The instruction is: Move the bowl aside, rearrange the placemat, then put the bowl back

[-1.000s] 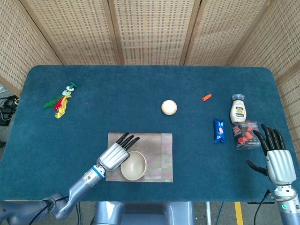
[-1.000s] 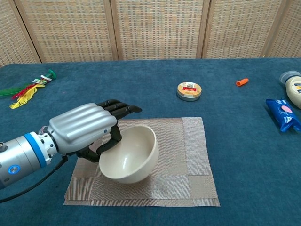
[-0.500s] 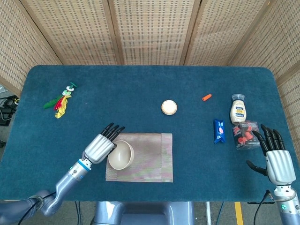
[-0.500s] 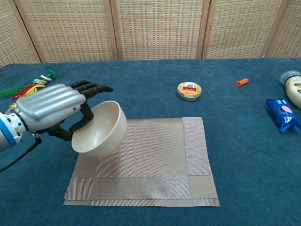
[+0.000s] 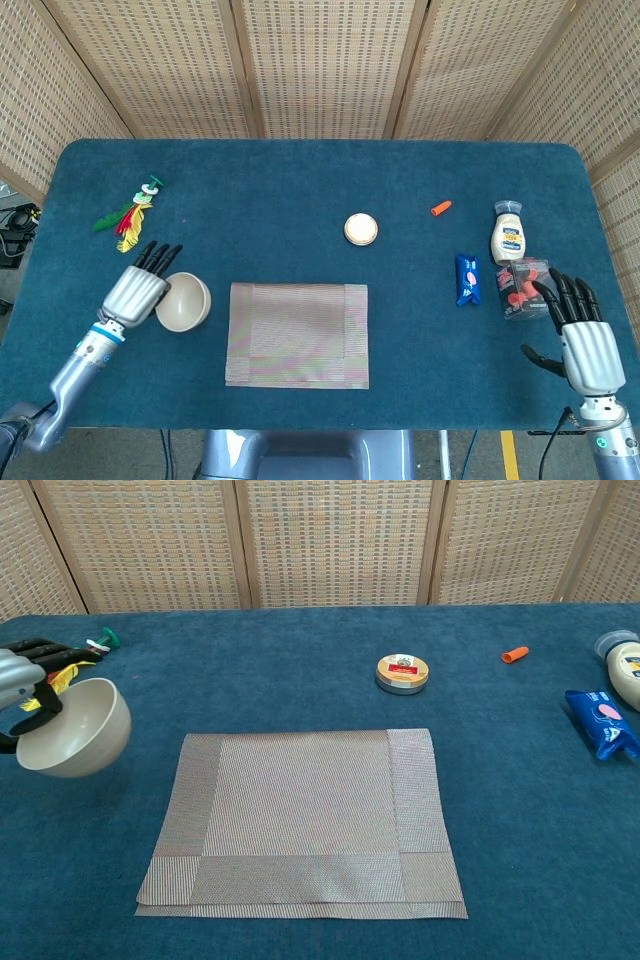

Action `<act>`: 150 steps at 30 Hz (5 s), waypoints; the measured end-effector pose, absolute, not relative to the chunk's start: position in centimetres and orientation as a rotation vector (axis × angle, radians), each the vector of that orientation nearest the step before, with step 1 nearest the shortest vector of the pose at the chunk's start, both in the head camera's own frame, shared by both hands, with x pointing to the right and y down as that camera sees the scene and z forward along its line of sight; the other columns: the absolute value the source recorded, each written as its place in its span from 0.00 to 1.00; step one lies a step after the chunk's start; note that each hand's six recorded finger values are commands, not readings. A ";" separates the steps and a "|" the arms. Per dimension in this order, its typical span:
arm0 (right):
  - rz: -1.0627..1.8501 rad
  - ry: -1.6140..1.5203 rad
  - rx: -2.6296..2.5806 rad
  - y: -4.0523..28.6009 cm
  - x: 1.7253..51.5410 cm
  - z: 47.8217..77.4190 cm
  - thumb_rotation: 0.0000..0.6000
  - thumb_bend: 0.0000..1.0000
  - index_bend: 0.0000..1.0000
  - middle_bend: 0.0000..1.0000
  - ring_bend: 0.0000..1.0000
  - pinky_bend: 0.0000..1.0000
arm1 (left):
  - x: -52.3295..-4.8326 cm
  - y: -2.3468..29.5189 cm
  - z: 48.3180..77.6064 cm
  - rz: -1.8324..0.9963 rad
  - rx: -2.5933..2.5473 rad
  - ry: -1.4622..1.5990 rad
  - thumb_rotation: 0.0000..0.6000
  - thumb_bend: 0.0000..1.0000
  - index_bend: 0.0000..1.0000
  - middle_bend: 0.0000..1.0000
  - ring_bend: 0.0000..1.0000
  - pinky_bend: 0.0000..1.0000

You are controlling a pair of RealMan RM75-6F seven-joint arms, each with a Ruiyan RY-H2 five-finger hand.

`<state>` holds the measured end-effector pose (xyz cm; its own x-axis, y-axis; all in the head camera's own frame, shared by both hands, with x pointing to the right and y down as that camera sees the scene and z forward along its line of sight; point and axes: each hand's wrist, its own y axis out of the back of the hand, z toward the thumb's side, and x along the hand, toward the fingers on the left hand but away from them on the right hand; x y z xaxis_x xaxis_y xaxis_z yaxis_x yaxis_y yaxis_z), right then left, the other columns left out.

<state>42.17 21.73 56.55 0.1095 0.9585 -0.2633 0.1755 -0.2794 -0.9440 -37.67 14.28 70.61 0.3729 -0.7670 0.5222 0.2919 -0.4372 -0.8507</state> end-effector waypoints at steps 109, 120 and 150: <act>1.225 -1.173 -1.608 21.7 42.2 56.3 1.00 0.12 0.20 0.00 0.00 0.00 | -28.2 27.8 67.5 -1.112 -1.950 0.362 1.00 0.36 0.48 0.00 0.00 0.00; 1.224 -1.182 -1.607 21.6 42.3 56.1 1.00 0.12 0.19 0.00 0.00 0.00 | -27.5 28.0 68.8 -1.127 -1.965 0.336 1.00 0.36 0.48 0.00 0.00 0.00; 1.220 -1.189 -1.606 21.6 42.4 56.0 1.00 0.12 0.19 0.00 0.00 0.00 | -24.7 28.0 69.8 -1.099 -1.981 0.328 1.00 0.37 0.54 0.00 0.00 0.00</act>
<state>42.38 21.57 55.99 0.1020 0.9649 -0.2420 0.2173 -0.2590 -0.9411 -24.74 27.99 69.84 0.5840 -0.5671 0.5808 0.1559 -0.6239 -0.7658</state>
